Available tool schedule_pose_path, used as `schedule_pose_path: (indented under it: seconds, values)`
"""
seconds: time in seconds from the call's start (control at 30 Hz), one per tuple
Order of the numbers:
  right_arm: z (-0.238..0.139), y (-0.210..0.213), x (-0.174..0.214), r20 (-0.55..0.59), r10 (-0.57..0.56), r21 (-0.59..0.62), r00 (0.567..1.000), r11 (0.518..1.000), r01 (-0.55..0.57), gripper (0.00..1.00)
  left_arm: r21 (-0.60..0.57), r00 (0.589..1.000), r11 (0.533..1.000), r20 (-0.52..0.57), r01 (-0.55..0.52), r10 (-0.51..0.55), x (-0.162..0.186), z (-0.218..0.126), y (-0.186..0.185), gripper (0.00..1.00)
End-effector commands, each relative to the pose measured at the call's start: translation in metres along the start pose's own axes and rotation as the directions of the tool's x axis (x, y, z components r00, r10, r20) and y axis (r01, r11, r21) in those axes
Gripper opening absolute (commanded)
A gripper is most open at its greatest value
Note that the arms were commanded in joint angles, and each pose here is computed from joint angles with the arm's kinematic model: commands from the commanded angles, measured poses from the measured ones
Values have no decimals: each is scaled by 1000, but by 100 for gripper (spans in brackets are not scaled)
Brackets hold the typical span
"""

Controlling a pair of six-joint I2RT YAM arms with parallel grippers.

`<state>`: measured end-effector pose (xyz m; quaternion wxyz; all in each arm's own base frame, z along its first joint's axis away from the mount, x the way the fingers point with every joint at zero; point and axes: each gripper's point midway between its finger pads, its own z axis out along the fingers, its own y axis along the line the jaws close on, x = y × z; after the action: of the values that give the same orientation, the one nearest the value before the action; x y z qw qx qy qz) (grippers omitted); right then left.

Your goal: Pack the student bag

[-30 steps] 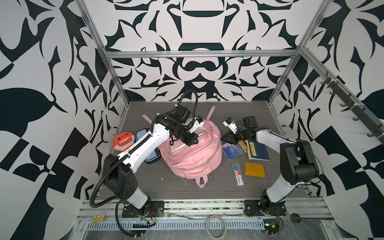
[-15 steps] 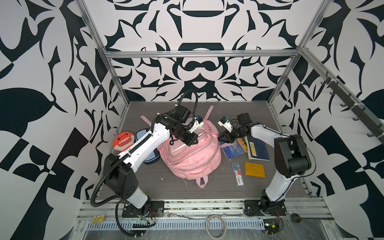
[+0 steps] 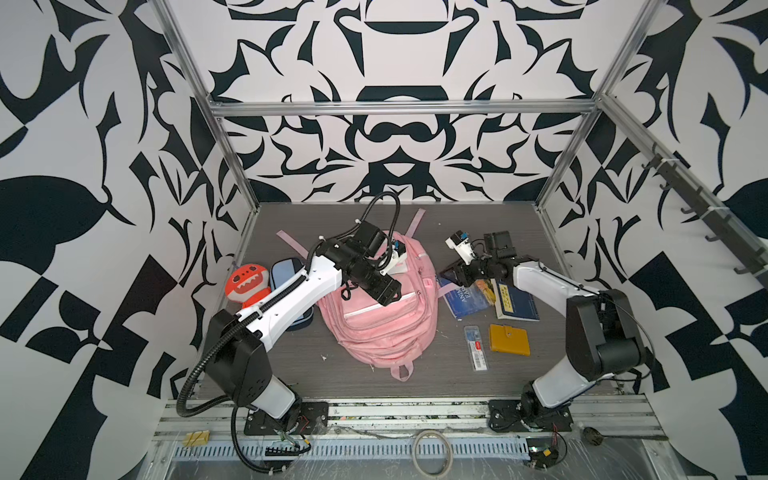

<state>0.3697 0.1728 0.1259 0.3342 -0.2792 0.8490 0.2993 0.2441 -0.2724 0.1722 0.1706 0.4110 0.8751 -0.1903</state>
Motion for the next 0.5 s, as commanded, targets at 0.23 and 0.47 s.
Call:
schedule_pose_path:
  seconds: [0.23, 0.47]
  values:
    - [-58, -21, -38, 217, 148, 193, 965, 962, -191, 69, -146, 968, 962, -133, -231, 212, 50, 47, -53, 99]
    - [-71, -36, -40, 240, 201, 228, 950, 939, -256, 84, -238, 931, 915, -252, -325, 265, 59, 107, -37, 97]
